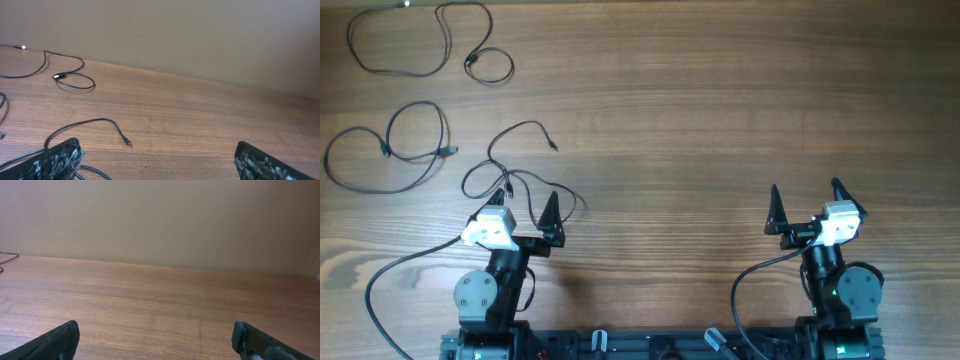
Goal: Untangle cables
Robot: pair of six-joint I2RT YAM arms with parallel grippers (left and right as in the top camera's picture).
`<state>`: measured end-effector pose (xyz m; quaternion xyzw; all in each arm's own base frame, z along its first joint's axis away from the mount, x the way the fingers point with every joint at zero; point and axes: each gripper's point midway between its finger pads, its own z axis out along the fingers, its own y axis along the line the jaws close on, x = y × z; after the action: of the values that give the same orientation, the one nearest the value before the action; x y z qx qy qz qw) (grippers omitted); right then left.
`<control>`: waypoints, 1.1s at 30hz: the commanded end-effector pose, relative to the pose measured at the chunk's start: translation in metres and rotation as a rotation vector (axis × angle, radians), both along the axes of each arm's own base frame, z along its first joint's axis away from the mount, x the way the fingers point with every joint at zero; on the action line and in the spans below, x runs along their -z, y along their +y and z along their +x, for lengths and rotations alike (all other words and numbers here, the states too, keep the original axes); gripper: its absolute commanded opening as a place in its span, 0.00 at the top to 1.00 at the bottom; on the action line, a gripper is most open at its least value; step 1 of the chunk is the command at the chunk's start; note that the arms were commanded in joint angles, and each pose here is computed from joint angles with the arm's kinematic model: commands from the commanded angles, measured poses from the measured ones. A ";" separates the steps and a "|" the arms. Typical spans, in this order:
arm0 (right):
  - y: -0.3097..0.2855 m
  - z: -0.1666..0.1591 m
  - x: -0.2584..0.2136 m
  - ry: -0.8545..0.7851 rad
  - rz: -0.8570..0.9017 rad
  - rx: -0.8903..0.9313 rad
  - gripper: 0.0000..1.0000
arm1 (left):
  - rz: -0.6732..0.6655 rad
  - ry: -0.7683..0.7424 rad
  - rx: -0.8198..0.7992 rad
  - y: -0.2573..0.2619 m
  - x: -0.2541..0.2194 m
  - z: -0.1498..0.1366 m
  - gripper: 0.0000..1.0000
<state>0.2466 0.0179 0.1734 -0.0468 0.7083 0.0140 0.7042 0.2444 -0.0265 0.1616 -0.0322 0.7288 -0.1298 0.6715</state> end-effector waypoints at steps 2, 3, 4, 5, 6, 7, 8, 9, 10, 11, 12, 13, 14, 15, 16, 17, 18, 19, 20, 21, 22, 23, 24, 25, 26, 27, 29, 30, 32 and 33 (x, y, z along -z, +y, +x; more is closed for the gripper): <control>-0.004 0.000 -0.003 -0.013 -0.006 0.019 0.00 | 0.017 -0.003 -0.016 0.003 0.002 0.000 0.00; -0.004 0.000 -0.003 -0.013 -0.006 0.019 0.00 | 0.017 -0.003 -0.016 0.003 0.002 0.000 0.00; -0.004 0.000 -0.003 -0.013 -0.006 0.019 0.00 | 0.017 -0.003 -0.016 0.003 0.002 0.000 0.00; -0.004 0.000 -0.003 -0.013 -0.005 0.019 0.00 | 0.017 -0.003 -0.016 0.003 0.002 0.000 0.00; -0.004 0.000 -0.003 -0.013 -0.006 0.019 0.00 | 0.017 -0.003 -0.016 0.003 0.002 0.000 0.00; -0.004 0.000 -0.003 -0.013 -0.006 0.019 0.00 | 0.017 -0.003 -0.016 0.003 0.002 0.000 0.00; -0.004 0.000 -0.003 -0.013 -0.006 0.019 0.01 | 0.017 -0.003 -0.016 0.003 0.002 0.000 0.00; -0.004 0.000 -0.003 -0.013 -0.006 0.019 0.00 | 0.017 -0.003 -0.016 0.003 0.002 0.000 0.00; -0.004 0.000 -0.003 -0.013 -0.006 0.019 0.00 | 0.017 -0.003 -0.016 0.003 0.002 0.000 0.00; -0.004 0.000 -0.003 -0.013 -0.006 0.019 0.00 | 0.017 -0.003 -0.016 0.003 0.002 0.000 0.00; -0.004 0.000 -0.003 -0.013 -0.006 0.019 0.00 | 0.017 -0.003 -0.016 0.003 0.002 0.000 0.00; -0.004 0.000 -0.003 -0.013 -0.006 0.019 0.00 | 0.017 -0.003 -0.016 0.003 0.002 0.000 0.00; -0.004 0.000 -0.003 -0.013 -0.005 0.019 0.00 | 0.017 -0.003 -0.014 0.003 0.002 0.000 0.00; -0.004 0.000 -0.003 -0.013 -0.006 0.019 0.00 | 0.017 -0.003 -0.008 0.002 0.002 0.000 0.00; -0.004 0.000 -0.003 -0.013 -0.006 0.019 0.00 | 0.017 -0.003 -0.005 0.001 0.002 0.000 0.00; -0.004 0.000 -0.003 -0.013 -0.006 0.019 0.00 | 0.017 -0.003 -0.003 0.000 0.002 0.000 0.00; -0.004 0.000 -0.003 -0.013 -0.006 0.019 0.00 | 0.017 -0.003 -0.003 0.000 0.002 0.000 0.00; -0.004 0.000 -0.003 -0.013 -0.005 0.019 0.00 | 0.017 -0.003 -0.003 0.000 0.002 0.000 0.00; -0.004 0.000 -0.003 -0.013 -0.006 0.019 0.00 | 0.017 -0.003 -0.004 0.001 0.002 0.000 0.00; -0.004 0.000 -0.003 -0.013 -0.006 0.019 0.00 | 0.017 -0.003 -0.003 0.000 0.002 0.000 0.00; -0.004 0.000 -0.003 -0.013 -0.005 0.019 0.00 | 0.017 -0.003 -0.003 0.000 0.002 0.000 0.00; -0.004 0.000 -0.003 -0.013 -0.006 0.019 0.00 | 0.017 -0.003 -0.003 0.000 0.002 0.000 0.00; -0.004 0.000 -0.003 -0.013 -0.006 0.019 0.00 | 0.017 -0.003 -0.003 0.000 0.002 0.000 0.00; -0.004 0.000 -0.003 -0.013 -0.006 0.019 0.00 | 0.017 -0.003 -0.003 0.000 0.002 0.000 0.00; -0.004 0.000 -0.003 -0.013 -0.006 0.019 0.00 | 0.017 -0.003 -0.003 0.000 0.002 0.000 0.00; -0.004 0.000 -0.003 -0.013 -0.006 0.019 0.00 | 0.017 -0.003 -0.004 0.001 0.002 0.000 0.00; -0.004 0.000 -0.003 -0.013 -0.006 0.019 0.00 | 0.017 -0.003 -0.004 0.001 0.002 0.000 0.00; -0.004 0.000 -0.003 -0.013 -0.006 0.019 0.00 | 0.017 -0.003 -0.004 0.001 0.002 0.000 0.00; -0.004 0.000 -0.003 -0.013 -0.006 0.019 0.00 | 0.017 -0.003 -0.004 0.001 0.002 0.000 0.00; -0.004 0.000 -0.003 -0.013 -0.006 0.019 0.00 | 0.017 -0.003 -0.004 0.001 0.002 0.000 0.00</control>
<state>0.2466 0.0179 0.1735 -0.0469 0.7082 0.0139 0.7043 0.2444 -0.0265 0.1616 -0.0322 0.7288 -0.1298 0.6715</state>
